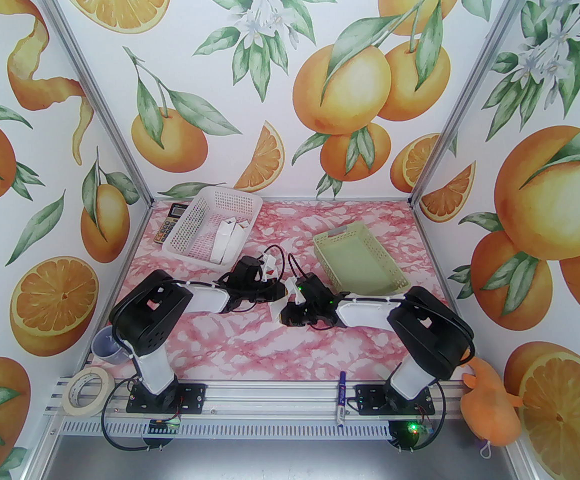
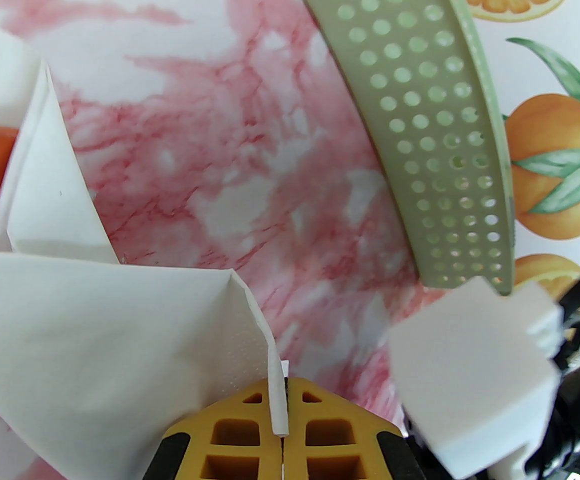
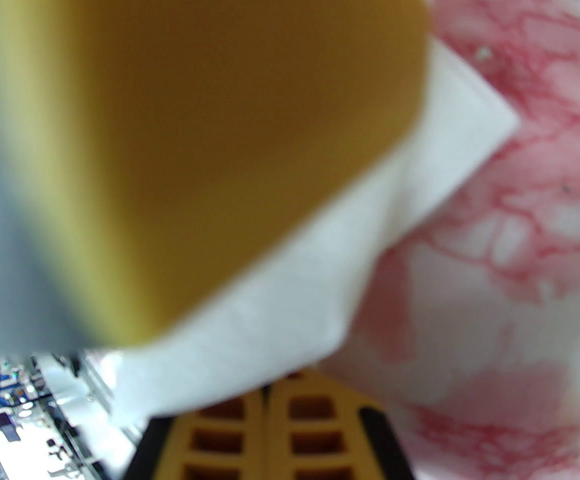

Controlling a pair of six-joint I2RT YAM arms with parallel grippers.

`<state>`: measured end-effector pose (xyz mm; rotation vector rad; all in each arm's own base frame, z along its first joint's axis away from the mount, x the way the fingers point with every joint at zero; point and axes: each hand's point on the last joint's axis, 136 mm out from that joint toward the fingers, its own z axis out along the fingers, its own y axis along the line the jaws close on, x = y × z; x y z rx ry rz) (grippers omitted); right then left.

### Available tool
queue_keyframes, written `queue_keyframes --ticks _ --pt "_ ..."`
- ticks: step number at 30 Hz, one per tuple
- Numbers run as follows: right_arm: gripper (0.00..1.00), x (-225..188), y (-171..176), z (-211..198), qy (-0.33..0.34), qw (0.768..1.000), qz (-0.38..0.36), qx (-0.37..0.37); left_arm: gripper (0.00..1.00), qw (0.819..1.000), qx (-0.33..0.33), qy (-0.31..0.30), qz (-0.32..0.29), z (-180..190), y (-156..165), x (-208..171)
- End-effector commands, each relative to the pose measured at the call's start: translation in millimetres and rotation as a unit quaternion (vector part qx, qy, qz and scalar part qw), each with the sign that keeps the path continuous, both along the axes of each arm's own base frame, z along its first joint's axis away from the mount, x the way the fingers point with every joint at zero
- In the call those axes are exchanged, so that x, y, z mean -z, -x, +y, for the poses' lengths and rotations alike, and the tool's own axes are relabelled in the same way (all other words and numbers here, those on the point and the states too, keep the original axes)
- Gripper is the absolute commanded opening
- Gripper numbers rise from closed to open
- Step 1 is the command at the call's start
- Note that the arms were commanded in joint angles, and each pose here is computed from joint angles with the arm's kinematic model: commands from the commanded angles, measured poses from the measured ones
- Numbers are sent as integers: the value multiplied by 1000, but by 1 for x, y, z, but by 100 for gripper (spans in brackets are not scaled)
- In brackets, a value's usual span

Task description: Place the utensils on the paper napkin and roll it up

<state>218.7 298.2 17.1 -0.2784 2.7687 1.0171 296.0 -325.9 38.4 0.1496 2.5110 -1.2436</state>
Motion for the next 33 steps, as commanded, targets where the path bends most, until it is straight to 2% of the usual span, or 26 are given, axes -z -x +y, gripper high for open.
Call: queue_keyframes --ticks 1,8,16,20,28,33 --pt "0 41 26 -29 84 995 50 -1 6 1000 4 19 -19 -12 -10 -10" --pt "4 21 16 -15 54 998 32 -3 6 1000 1 -1 -4 -6 -5 10" --pt "18 -45 -6 9 -19 1000 -25 2 5 1000 -5 -13 8 4 4 25" --pt "27 -69 -8 3 -31 998 -44 14 5 1000 -8 -16 11 6 6 29" --pt "44 -75 -3 5 -87 995 -16 46 5 1000 -7 -14 9 5 6 28" --pt "47 -57 -4 6 -73 995 3 61 5 1000 -6 -13 9 5 6 28"
